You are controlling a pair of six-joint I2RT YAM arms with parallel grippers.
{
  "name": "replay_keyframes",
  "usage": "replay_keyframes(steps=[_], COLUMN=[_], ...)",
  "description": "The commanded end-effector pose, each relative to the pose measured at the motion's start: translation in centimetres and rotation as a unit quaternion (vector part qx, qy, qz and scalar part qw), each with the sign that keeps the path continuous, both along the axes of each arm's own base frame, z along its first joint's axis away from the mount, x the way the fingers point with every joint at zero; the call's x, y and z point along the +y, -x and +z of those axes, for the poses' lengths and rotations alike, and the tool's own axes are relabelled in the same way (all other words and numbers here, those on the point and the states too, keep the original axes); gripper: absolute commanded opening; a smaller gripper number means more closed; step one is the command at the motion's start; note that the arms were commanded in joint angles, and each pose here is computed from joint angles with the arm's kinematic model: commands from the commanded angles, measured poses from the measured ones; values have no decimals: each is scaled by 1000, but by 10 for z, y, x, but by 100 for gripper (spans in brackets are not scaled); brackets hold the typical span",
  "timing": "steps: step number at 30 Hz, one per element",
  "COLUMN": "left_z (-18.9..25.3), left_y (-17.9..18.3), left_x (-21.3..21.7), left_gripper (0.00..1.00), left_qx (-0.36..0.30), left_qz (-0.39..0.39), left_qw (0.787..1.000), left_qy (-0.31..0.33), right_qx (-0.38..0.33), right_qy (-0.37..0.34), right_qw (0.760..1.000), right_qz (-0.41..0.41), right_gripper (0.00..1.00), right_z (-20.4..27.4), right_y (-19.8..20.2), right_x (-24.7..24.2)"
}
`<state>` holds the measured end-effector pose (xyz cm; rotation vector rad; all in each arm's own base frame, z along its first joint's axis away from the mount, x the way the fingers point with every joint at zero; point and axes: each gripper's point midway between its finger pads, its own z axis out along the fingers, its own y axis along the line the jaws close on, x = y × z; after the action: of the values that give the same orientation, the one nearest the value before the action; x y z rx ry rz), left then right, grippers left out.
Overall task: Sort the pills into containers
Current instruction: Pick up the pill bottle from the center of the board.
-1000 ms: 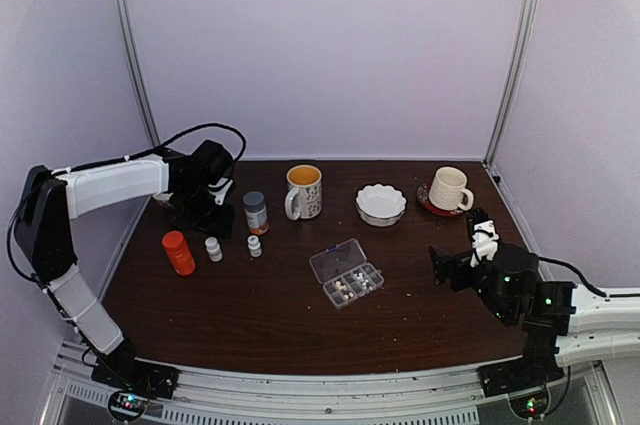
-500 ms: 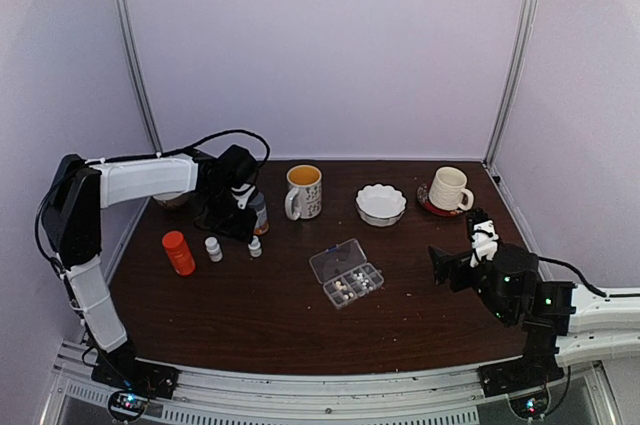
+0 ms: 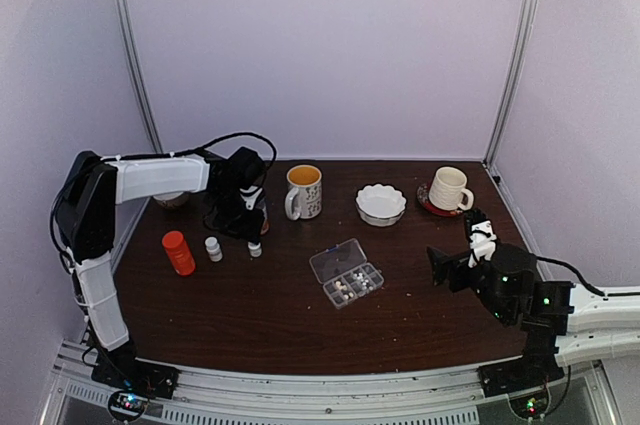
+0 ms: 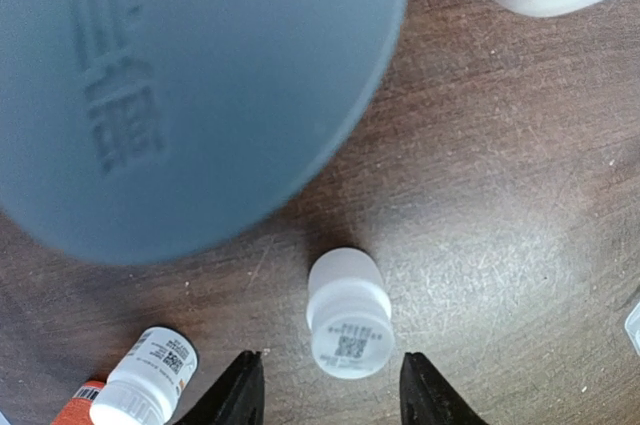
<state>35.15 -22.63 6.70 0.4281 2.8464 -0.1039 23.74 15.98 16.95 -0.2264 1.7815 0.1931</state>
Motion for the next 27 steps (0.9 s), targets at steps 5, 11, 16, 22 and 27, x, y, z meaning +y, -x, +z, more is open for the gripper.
replay_keyframes(steps=[5,11,16,22,27], left_z=[-4,-3,6,31,79], left_y=[-10,-13,-13,-2,31], left_x=[-8,-6,-8,-24,-60], left_gripper=[43,31,18,13,12], left_qx=[-7,-12,-16,-26,-43], left_qz=[9,9,6,-17,-63], left_qw=[1000,1000,1000,999,991], left_qy=[2,-4,-2,26,108], right_qx=[-7,-7,-6,-5,-5], right_qy=[-2,-2,0,2,-3], right_qw=[1000,1000,1000,1000,991], right_qz=[4,6,8,13,131], right_gripper=[100,100,100,100,100], right_z=[5,4,4,3,-2], right_y=[-1,-1,-1,-1,12], right_x=[1,2,3,5,46])
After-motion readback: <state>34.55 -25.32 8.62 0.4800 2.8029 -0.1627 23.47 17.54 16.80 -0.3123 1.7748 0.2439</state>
